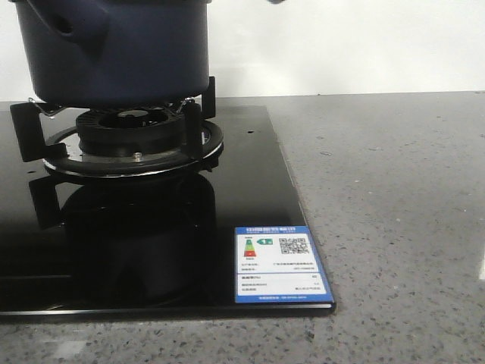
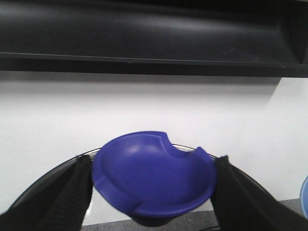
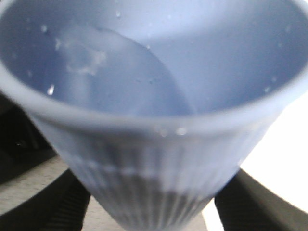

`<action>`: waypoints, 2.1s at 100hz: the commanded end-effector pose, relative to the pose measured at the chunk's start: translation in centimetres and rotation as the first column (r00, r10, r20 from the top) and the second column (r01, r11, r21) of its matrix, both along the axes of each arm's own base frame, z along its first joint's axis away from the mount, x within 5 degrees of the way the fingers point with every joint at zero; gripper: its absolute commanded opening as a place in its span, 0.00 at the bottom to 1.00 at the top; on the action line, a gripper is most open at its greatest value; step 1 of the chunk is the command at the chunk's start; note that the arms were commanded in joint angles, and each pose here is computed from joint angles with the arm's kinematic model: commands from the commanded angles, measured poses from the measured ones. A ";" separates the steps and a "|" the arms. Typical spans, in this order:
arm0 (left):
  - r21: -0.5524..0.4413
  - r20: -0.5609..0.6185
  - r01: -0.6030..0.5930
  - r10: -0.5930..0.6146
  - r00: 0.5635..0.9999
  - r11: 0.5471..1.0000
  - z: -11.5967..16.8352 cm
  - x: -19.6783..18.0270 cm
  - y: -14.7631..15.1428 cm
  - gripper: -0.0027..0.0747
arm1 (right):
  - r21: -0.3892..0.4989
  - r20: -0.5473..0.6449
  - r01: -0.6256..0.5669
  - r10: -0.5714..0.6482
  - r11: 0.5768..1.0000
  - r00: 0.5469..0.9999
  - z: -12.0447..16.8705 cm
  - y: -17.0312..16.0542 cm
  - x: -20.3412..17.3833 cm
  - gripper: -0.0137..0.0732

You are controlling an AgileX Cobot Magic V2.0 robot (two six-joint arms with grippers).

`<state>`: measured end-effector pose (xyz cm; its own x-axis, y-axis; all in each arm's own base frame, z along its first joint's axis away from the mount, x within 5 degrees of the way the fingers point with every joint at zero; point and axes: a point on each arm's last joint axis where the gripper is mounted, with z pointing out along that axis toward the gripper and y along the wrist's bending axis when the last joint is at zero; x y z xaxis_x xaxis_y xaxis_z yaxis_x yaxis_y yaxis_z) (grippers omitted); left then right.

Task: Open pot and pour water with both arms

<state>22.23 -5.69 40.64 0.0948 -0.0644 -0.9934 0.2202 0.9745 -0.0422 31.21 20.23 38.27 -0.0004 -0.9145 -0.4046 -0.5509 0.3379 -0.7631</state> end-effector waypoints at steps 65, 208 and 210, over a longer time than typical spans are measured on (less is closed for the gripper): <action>-0.053 0.158 -0.037 0.045 0.986 0.998 2.7 -0.9 0.7 0.51 | -0.284 0.378 -0.128 0.233 0.950 0.896 3.2 2.2 0.6 0.53; -0.053 0.158 -0.037 0.045 0.986 0.998 2.7 -0.9 0.7 0.51 | -0.465 0.483 -0.127 0.371 0.876 0.793 4.1 2.7 0.7 0.53; -0.053 0.158 -0.037 0.045 0.986 0.998 2.7 -0.9 0.7 0.51 | -0.465 0.483 -0.127 0.371 0.876 0.793 4.1 2.7 0.7 0.53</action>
<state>22.23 -5.69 40.64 0.0948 -0.0644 -0.9934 0.2202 0.9745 -0.0422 32.98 23.60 39.14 0.3462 -0.9310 0.1158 -0.1230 -0.1674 -0.9782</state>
